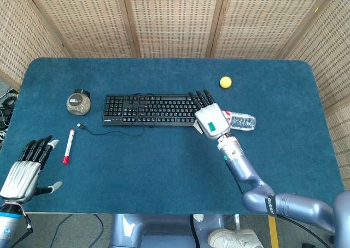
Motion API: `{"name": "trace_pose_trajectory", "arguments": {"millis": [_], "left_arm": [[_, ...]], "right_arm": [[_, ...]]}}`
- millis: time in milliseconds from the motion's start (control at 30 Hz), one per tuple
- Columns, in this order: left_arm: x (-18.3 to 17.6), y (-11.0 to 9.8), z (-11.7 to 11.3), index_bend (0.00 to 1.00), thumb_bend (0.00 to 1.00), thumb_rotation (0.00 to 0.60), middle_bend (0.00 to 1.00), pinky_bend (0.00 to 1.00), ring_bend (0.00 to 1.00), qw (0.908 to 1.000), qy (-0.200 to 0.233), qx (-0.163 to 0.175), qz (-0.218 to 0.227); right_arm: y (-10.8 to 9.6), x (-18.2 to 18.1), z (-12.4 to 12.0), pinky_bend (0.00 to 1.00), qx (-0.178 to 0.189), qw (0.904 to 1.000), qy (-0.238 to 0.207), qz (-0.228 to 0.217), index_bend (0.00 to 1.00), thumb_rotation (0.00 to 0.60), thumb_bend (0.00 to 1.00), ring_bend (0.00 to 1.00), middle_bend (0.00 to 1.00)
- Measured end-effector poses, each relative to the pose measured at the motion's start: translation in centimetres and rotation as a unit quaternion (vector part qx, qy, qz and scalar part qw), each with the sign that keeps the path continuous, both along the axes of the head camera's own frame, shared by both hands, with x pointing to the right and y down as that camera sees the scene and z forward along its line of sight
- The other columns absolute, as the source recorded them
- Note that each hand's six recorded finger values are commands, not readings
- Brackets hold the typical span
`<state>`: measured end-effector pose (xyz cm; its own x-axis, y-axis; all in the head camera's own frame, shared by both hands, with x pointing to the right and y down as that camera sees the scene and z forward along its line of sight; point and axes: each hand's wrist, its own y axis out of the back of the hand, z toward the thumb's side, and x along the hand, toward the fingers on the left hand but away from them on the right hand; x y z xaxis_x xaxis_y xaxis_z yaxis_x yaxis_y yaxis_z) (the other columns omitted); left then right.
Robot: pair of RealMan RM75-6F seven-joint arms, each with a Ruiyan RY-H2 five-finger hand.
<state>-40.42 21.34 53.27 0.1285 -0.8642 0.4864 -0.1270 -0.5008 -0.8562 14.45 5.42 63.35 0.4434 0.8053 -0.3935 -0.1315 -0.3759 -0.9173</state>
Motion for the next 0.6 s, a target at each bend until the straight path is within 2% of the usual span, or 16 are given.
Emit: {"name": "trace_pose_trajectory", "arguments": {"millis": [67, 167, 267, 300, 400, 500, 600], "left_arm": [[0.0, 0.0, 0.0, 0.0, 0.0, 0.6, 0.0, 0.0, 0.0, 1.0, 0.001, 0.0, 0.001], [0.1, 0.1, 0.1, 0.0, 0.0, 0.6, 0.0, 0.0, 0.0, 1.0, 0.003, -0.006, 0.005], [0.0, 0.0, 0.2, 0.0, 0.0, 0.6, 0.0, 0.0, 0.0, 0.9999, 0.004, -0.01, 0.003], [0.0, 0.0, 0.2, 0.0, 0.0, 0.6, 0.0, 0.0, 0.0, 0.9999, 0.005, -0.01, 0.002], [0.0, 0.0, 0.2, 0.0, 0.0, 0.6, 0.0, 0.0, 0.0, 0.9999, 0.007, -0.012, 0.003], [0.1, 0.0, 0.3, 0.0, 0.0, 0.6, 0.0, 0.0, 0.0, 0.9998, 0.008, -0.016, 0.006], [0.0, 0.0, 0.3, 0.0, 0.0, 0.6, 0.0, 0.0, 0.0, 0.9998, 0.008, -0.017, 0.005]], "right_arm": [[0.8, -0.6, -0.4, 0.0, -0.033, 0.999, -0.031, 0.005, 0.8, 0.6, 0.49, 0.0, 0.02], [2.6, -1.8, -0.6, 0.0, -0.112, 0.9894, -0.091, 0.014, 0.8, 0.6, 0.49, 0.0, 0.02], [4.5, -3.2, -0.8, 0.0, -0.204, 0.967, -0.15, 0.026, 0.8, 0.6, 0.49, 0.0, 0.02], [5.2, -3.8, -0.9, 0.0, -0.238, 0.9555, -0.171, 0.033, 0.8, 0.6, 0.49, 0.0, 0.02], [6.4, -5.3, -1.0, 0.0, -0.306, 0.9289, -0.205, 0.043, 0.78, 0.6, 0.49, 0.0, 0.02], [7.0, -6.7, -1.0, 0.0, -0.342, 0.9125, -0.221, 0.041, 0.74, 0.6, 0.49, 0.0, 0.02], [7.7, -7.9, -0.8, 0.0, -0.365, 0.9009, -0.231, 0.04, 0.66, 0.6, 0.49, 0.0, 0.03]]}}
